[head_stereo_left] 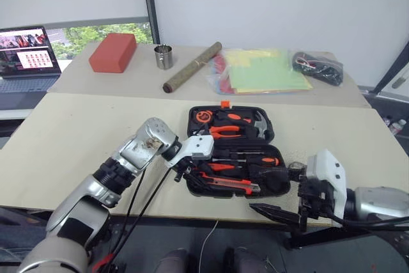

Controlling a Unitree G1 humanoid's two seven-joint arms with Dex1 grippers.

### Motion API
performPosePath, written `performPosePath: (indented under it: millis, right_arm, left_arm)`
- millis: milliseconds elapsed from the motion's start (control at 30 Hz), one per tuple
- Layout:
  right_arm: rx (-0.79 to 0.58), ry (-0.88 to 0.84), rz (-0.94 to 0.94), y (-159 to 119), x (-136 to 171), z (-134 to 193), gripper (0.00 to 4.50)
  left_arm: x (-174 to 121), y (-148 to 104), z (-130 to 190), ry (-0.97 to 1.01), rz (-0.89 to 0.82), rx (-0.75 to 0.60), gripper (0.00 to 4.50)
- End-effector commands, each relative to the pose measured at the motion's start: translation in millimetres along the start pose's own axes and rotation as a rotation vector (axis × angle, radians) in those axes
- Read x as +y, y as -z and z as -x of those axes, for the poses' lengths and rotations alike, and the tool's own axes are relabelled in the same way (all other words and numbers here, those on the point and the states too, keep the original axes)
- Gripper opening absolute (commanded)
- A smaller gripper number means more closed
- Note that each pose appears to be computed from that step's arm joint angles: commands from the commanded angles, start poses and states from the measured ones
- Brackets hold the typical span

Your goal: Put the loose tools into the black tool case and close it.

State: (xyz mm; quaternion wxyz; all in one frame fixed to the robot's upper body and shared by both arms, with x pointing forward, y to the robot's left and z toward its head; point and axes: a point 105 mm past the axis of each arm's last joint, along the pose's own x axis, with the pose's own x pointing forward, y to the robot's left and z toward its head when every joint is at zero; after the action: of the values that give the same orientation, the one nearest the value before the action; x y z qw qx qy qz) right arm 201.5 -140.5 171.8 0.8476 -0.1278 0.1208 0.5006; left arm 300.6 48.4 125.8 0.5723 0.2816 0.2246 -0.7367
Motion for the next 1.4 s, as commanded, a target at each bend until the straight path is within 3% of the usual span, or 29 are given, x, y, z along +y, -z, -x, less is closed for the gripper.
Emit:
performPosePath:
  millis: [33, 200, 367, 467, 767, 800, 900, 1167, 1300, 1400]
  right_arm:
    - [-0.031, 0.026, 0.056, -11, 1, 5, 4.50]
    - [-0.027, 0.026, 0.052, -8, 2, 4, 4.50]
    - [-0.034, 0.027, 0.053, -9, 0, 3, 4.50]
    - [-0.036, 0.030, 0.054, -10, -2, 2, 4.50]
    - [-0.033, 0.037, 0.059, -9, -5, 1, 4.50]
    - [-0.034, 0.037, 0.059, -9, -5, 1, 4.50]
    - [-0.038, 0.038, 0.057, -9, -5, 0, 4.50]
    - [-0.038, 0.068, 0.032, -6, -9, -1, 4.50]
    - [-0.039, 0.079, 0.028, -5, -10, -1, 4.50]
    - [-0.031, 0.083, 0.026, -4, -10, 1, 4.50]
  left_arm:
    - [6, -1, -3, -0.026, 0.057, 0.017, 2.79]
    - [4, -12, 5, -0.012, 0.085, -0.023, 4.44]
    - [2, -29, 13, 0.000, 0.088, -0.104, 4.49]
    - [6, -30, 15, -0.024, 0.060, -0.122, 3.72]
    - [1, -21, 5, 0.018, 0.010, -0.076, 0.26]
    - [1, -19, 3, 0.020, 0.001, -0.064, 0.06]
    - [8, -6, -6, -0.025, -0.061, 0.022, 0.06]
    - [-5, 33, -26, 0.086, -0.192, 0.196, 0.06]
    - [0, 34, -29, 0.058, -0.217, 0.194, 0.06]
    - [8, 21, -22, 0.012, -0.201, 0.132, 0.06]
